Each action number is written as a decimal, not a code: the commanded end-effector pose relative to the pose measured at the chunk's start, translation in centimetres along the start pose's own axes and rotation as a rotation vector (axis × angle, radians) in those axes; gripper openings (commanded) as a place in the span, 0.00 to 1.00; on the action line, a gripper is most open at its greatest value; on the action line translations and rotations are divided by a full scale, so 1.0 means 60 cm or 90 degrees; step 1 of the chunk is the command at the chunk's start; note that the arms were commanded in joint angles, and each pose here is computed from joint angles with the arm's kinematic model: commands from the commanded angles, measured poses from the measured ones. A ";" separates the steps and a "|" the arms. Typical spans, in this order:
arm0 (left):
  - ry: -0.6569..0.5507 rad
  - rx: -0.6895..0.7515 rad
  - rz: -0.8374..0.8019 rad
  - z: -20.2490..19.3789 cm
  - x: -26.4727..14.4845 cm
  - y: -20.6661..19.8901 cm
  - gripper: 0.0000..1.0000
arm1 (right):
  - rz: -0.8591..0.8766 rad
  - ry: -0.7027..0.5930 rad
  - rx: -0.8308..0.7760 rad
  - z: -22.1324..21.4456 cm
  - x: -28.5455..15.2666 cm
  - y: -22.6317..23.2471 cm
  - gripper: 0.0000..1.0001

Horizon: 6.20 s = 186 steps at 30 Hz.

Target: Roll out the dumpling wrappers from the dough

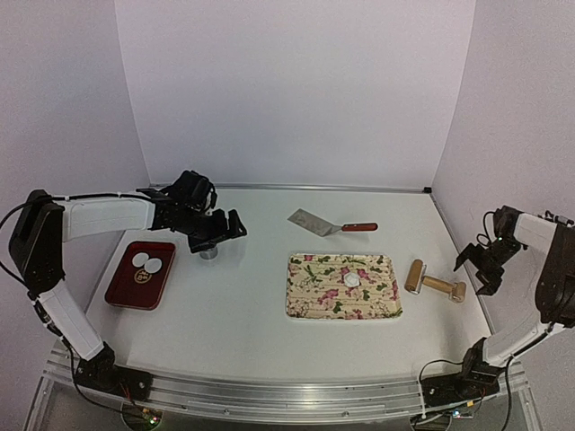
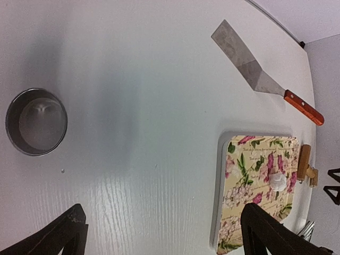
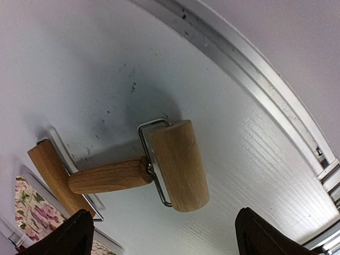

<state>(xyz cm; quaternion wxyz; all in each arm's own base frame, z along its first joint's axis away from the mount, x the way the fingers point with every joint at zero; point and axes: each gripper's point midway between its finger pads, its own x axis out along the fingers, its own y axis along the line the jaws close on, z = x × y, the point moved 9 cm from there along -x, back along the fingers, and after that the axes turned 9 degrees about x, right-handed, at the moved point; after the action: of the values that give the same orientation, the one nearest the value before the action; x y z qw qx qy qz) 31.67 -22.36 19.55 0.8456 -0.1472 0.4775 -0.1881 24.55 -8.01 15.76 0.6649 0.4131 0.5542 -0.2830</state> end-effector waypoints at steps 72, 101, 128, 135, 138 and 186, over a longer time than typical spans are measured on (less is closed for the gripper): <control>-0.039 0.026 -0.103 0.061 -0.125 -0.072 1.00 | 0.239 0.104 -0.051 -0.014 -0.006 0.046 0.00; -0.014 0.152 -0.519 0.084 -0.142 -0.234 1.00 | 0.349 0.174 -0.378 -0.285 -0.139 0.371 0.00; 0.099 0.113 -0.436 0.066 -0.066 -0.217 0.05 | 0.364 0.242 -0.503 -0.417 -0.119 0.460 0.05; 0.060 0.036 -0.439 0.087 -0.087 -0.179 0.00 | 0.391 0.235 -0.511 -0.405 -0.148 0.449 0.85; 0.038 0.001 -0.462 0.101 -0.107 -0.162 0.00 | 0.418 0.251 -0.511 -0.393 -0.169 0.442 0.96; 0.027 0.022 -0.677 0.107 -0.222 -0.168 0.00 | 0.790 0.578 -0.477 -0.508 -0.221 0.503 0.61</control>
<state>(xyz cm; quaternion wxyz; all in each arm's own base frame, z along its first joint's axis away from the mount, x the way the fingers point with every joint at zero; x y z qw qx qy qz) 29.97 -25.05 34.53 0.6104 -0.3649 0.4068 -0.5734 32.14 31.99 32.54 0.5040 0.4691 0.5303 0.4946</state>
